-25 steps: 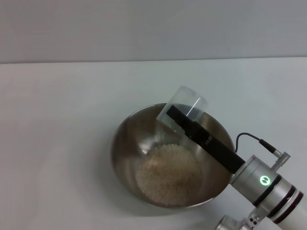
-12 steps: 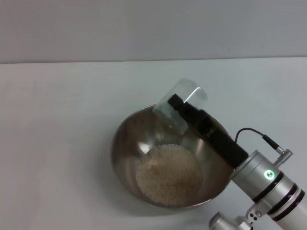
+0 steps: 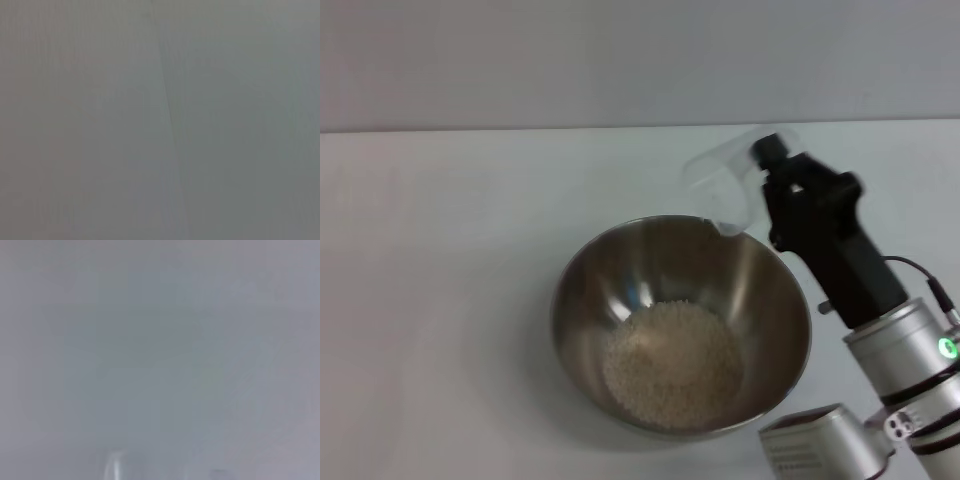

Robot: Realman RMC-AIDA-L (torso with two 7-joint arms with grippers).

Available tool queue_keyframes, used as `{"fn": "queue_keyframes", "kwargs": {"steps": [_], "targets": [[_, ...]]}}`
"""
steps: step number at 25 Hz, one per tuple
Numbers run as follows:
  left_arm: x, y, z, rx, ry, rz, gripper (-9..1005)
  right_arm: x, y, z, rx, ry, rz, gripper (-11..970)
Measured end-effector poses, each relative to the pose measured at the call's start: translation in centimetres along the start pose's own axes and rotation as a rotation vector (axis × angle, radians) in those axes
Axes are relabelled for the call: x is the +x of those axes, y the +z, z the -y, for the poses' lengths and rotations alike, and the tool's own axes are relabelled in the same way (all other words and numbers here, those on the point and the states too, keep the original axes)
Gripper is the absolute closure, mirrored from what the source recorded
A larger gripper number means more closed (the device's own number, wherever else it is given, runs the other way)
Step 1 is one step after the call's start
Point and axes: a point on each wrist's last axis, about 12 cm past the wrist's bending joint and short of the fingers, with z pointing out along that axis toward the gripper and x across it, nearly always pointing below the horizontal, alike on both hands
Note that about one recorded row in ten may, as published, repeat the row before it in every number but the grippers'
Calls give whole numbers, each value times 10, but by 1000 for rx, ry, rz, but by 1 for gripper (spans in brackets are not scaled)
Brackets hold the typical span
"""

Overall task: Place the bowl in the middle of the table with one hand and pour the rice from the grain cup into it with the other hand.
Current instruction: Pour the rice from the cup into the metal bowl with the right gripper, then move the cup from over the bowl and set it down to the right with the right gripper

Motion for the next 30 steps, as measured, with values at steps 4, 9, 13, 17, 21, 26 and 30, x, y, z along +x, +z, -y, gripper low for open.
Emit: {"fn": "queue_keyframes", "kwargs": {"steps": [4, 9, 13, 17, 21, 26, 30], "targets": [[0, 1, 0, 0, 0, -2, 209, 5, -7, 5, 48, 136, -47, 954], [0, 1, 1, 2, -1, -3, 209, 17, -23, 15, 150, 422, -104, 954], [0, 1, 1, 3, -1, -4, 209, 37, -43, 22, 232, 630, -150, 955], [1, 0, 1, 3, 0, -5, 209, 56, -64, 26, 294, 798, -193, 955], [1, 0, 0, -1, 0, -7, 209, 60, -69, 27, 302, 874, -190, 955], [1, 0, 1, 3, 0, -6, 209, 72, -77, 27, 320, 1003, -201, 955], [2, -1, 0, 3, 0, -16, 209, 86, -88, 22, 353, 1130, -317, 955]]}}
